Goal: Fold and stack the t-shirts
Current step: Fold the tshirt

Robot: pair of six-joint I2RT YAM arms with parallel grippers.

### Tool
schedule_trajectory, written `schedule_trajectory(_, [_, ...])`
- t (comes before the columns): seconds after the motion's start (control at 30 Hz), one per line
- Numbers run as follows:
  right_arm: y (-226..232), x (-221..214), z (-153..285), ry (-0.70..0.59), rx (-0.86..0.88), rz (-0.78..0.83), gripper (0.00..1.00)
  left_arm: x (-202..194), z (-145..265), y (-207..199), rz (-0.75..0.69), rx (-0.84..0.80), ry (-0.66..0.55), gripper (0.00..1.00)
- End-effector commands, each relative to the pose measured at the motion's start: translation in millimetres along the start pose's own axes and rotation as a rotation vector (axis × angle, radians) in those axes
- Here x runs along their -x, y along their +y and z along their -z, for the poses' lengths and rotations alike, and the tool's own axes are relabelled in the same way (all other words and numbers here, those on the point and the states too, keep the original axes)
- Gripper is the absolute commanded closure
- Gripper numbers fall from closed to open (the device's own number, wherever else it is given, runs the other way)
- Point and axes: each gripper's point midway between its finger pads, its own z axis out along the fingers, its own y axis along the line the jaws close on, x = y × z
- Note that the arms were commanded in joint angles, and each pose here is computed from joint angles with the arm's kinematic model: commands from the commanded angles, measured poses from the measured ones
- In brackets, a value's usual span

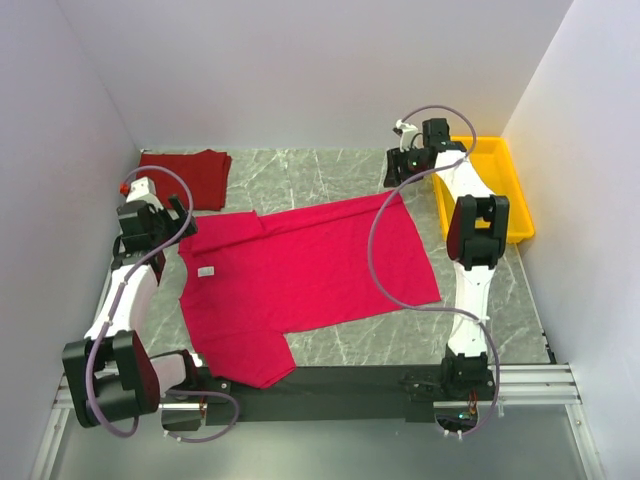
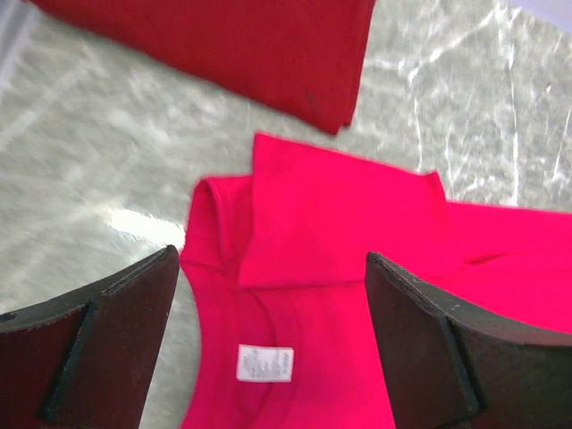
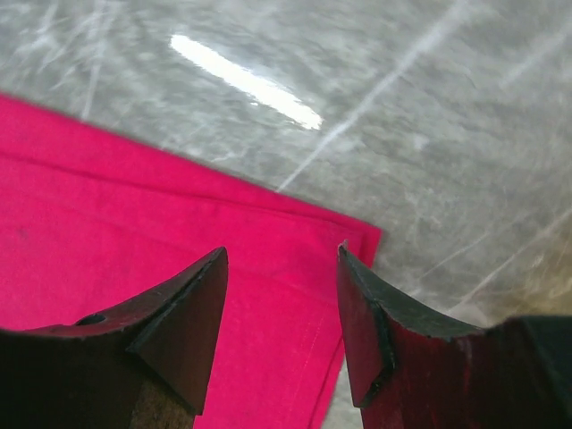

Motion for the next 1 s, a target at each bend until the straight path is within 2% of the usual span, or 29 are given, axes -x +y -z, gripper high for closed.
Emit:
schedule_trajectory(0.0, [-9.4,8.4,6.6,0.008,-0.089,-0.146,0.41,10.5,0.4,-12.9,0.064,-0.050,-0.004,0.11])
schedule_trajectory(0.2, [-34.4,-2.1,-6.4,0.042,-0.198,-0.171,0.42,2.1,1.4,-11.6,0.058,-0.050,0.012,0.10])
schedule_trajectory(0.7, [-40.0,-19.9,-29.4,0.102,-0.169,-0.189,0.46,-7.6,0.2,-7.7,0.056,-0.039,0.037,0.11])
schedule_trajectory(0.97, [-30.6,-14.9,-26.8,0.071,-0.123,-0.165,0.61,-6.8,2.4,-7.0,0.047,-0.034,0.033,0.11])
